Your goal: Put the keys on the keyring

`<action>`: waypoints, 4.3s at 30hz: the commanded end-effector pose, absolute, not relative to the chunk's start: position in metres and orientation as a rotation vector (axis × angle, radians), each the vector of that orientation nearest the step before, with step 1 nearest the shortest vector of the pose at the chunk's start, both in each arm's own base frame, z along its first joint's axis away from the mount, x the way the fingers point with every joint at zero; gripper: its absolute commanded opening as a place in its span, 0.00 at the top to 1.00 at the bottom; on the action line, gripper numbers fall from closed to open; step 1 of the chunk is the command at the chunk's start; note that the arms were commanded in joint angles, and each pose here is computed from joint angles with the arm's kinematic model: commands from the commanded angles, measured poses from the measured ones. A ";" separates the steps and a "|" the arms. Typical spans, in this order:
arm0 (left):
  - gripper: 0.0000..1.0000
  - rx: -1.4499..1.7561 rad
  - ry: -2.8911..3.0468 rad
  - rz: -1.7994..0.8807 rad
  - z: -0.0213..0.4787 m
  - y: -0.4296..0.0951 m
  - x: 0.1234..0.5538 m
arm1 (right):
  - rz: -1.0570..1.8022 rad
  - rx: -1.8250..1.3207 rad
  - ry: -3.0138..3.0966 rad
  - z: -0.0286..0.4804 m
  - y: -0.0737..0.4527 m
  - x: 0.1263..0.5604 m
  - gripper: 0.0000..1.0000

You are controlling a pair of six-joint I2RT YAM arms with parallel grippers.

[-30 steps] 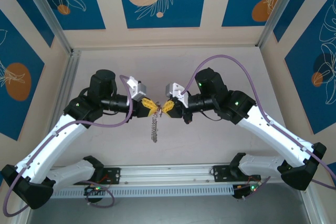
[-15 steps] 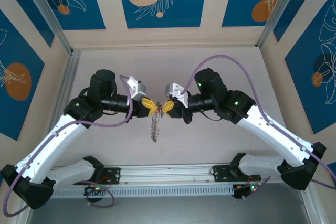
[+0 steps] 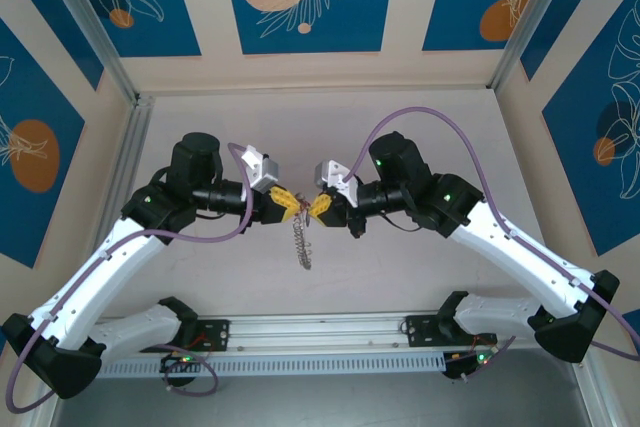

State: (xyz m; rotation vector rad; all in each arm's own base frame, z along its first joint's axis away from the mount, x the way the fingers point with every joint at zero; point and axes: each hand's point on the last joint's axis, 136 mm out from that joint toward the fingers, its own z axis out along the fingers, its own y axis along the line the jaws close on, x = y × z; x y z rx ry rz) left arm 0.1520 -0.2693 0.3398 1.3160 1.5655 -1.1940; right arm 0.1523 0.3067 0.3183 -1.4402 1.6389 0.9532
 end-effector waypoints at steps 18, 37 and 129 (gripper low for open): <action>1.00 1.343 1.458 -1.208 0.363 -0.270 0.142 | 1.014 -1.401 1.601 0.330 0.305 0.150 1.00; 1.00 1.337 1.457 -1.208 0.363 -0.270 0.142 | 1.025 -1.398 1.612 0.328 0.307 0.146 1.00; 1.00 1.321 1.457 -1.182 0.365 -0.269 0.145 | 1.185 -1.169 1.908 0.318 0.308 0.173 1.00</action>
